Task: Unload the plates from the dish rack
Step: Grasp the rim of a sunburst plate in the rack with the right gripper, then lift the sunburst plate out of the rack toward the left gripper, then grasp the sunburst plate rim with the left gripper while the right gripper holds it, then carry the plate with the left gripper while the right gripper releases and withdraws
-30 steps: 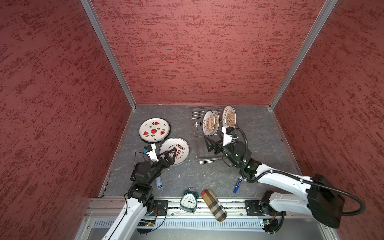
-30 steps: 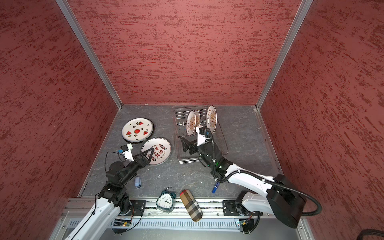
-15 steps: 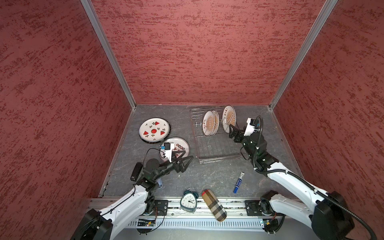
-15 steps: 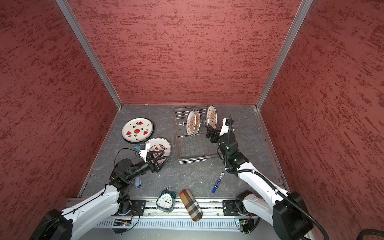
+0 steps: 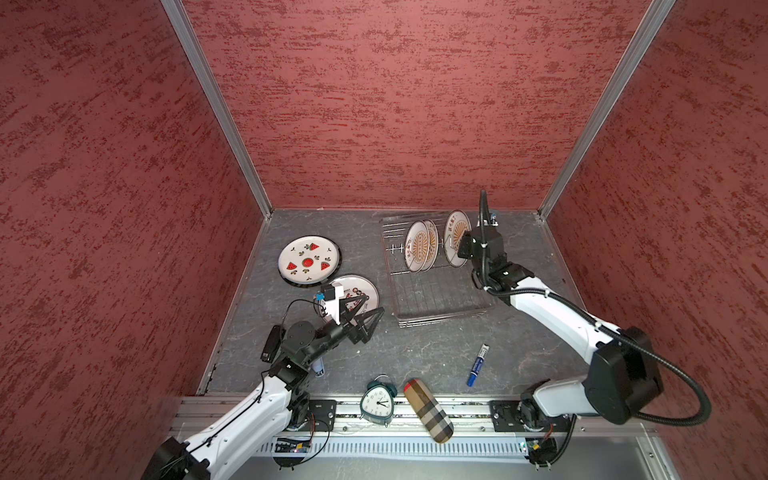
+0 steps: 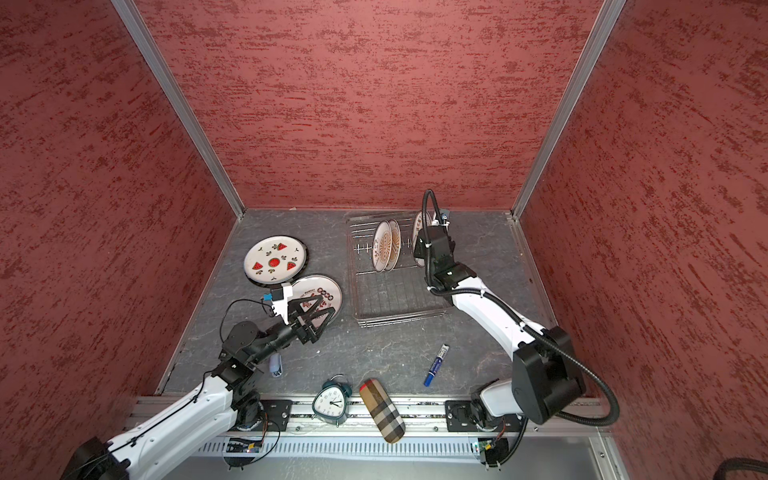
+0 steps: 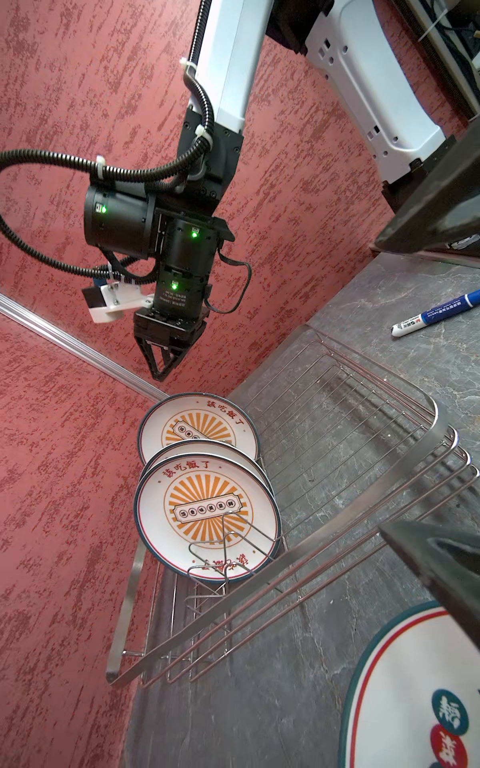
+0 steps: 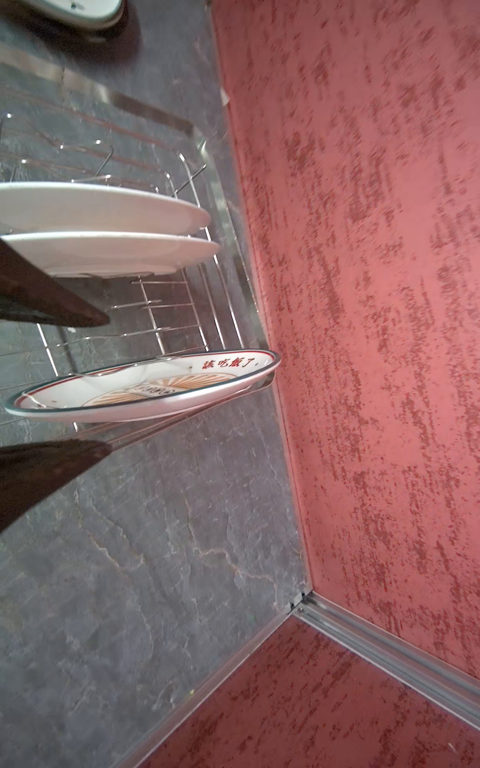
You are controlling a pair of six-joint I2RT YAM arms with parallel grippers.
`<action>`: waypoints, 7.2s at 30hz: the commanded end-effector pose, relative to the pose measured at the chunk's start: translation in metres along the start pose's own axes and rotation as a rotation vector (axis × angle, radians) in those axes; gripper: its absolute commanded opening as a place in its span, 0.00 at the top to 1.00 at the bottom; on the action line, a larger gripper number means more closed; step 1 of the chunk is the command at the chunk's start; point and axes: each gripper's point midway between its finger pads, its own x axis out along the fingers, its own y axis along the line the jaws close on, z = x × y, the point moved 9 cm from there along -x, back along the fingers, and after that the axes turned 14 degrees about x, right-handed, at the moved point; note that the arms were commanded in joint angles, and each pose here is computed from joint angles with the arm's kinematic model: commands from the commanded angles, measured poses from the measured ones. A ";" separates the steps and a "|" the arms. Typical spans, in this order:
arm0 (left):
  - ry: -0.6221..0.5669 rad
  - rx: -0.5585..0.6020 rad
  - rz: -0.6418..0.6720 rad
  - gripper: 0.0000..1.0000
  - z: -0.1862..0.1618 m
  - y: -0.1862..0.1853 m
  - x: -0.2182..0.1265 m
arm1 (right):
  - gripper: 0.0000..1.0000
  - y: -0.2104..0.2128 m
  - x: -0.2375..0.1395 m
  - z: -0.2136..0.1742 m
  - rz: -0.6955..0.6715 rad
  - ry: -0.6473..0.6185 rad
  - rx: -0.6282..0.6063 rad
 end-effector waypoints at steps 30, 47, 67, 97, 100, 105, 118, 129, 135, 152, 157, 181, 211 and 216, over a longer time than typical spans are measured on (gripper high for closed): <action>0.038 0.026 0.040 0.01 -0.005 0.002 0.010 | 0.87 0.002 0.075 -0.004 -0.208 0.124 -0.210; 0.042 0.020 0.056 0.01 -0.006 0.004 0.013 | 0.97 0.022 0.067 0.000 -0.232 0.040 -0.262; 0.032 0.024 0.070 0.01 -0.005 0.004 0.009 | 1.00 0.030 0.005 0.034 -0.216 -0.146 -0.236; 0.022 0.005 0.106 0.01 -0.005 0.006 0.006 | 1.00 0.001 -0.147 0.029 0.353 -0.283 0.056; 0.006 -0.015 0.078 0.01 -0.003 0.005 0.002 | 1.00 -0.005 -0.160 0.020 0.522 -0.271 0.114; -0.055 -0.044 0.007 0.01 0.000 0.004 -0.009 | 1.00 -0.004 -0.170 0.000 0.783 -0.218 0.211; -0.168 -0.045 0.071 0.01 -0.001 0.007 -0.027 | 1.00 0.005 -0.165 -0.052 1.240 -0.183 0.322; -0.081 -0.063 0.068 0.01 -0.003 0.009 -0.011 | 1.00 0.028 -0.144 -0.077 1.282 -0.131 0.365; -0.047 -0.115 0.068 0.29 -0.008 0.012 -0.002 | 1.00 0.037 -0.135 -0.088 1.235 -0.149 0.357; -0.089 -0.146 0.120 0.75 -0.009 0.015 -0.009 | 1.00 0.058 -0.116 -0.108 1.163 -0.133 0.315; -0.107 -0.145 0.124 0.79 -0.008 0.015 -0.012 | 1.00 0.063 -0.117 -0.108 1.191 -0.116 0.310; -0.172 -0.148 0.132 0.82 -0.006 0.012 -0.025 | 0.99 0.074 -0.120 -0.119 1.333 -0.018 0.322; -0.149 -0.190 0.137 1.00 -0.004 0.009 -0.028 | 0.37 0.084 -0.109 -0.125 1.261 0.039 0.231; -0.158 -0.193 0.143 1.00 -0.003 0.009 -0.030 | 0.01 0.071 -0.110 -0.119 1.153 0.000 0.254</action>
